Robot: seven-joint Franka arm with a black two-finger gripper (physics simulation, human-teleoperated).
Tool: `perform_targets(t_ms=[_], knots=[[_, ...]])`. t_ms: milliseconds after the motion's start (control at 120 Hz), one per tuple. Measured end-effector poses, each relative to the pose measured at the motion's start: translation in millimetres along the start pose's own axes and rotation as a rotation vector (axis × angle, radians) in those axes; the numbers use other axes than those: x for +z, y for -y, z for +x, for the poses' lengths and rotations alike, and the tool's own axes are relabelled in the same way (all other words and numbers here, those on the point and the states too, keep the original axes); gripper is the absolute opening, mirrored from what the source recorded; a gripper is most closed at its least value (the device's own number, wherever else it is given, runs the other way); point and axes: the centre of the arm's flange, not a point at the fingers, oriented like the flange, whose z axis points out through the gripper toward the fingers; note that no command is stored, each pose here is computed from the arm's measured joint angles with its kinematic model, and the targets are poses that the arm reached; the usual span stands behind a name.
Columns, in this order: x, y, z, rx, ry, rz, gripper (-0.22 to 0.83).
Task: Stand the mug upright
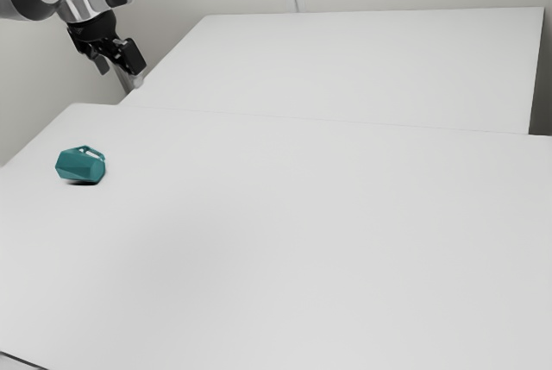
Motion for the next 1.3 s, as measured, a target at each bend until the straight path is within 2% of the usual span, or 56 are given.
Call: perform_targets(t_ms=[283, 392, 650, 858, 1100, 1208, 1300], knots=[[5.8, 12.4, -3.1, -0.024, 0.004, -0.001, 0.61], [33.8, 77.4, -20.1, -0.149, 0.039, 0.001, 0.61], [125.1, 231.8, -97.9, -0.472, 0.191, -0.013, 0.62], [183.9, 319.9, -138.4, -0.596, 0.264, -0.009, 0.62], [244.1, 387.9, -151.3, -0.634, 0.203, -0.093, 0.62], [273.6, 403.5, -154.4, -0.631, 0.132, -0.145, 0.62], [288.4, 415.1, -147.4, -0.623, 0.04, -0.19, 0.61]])
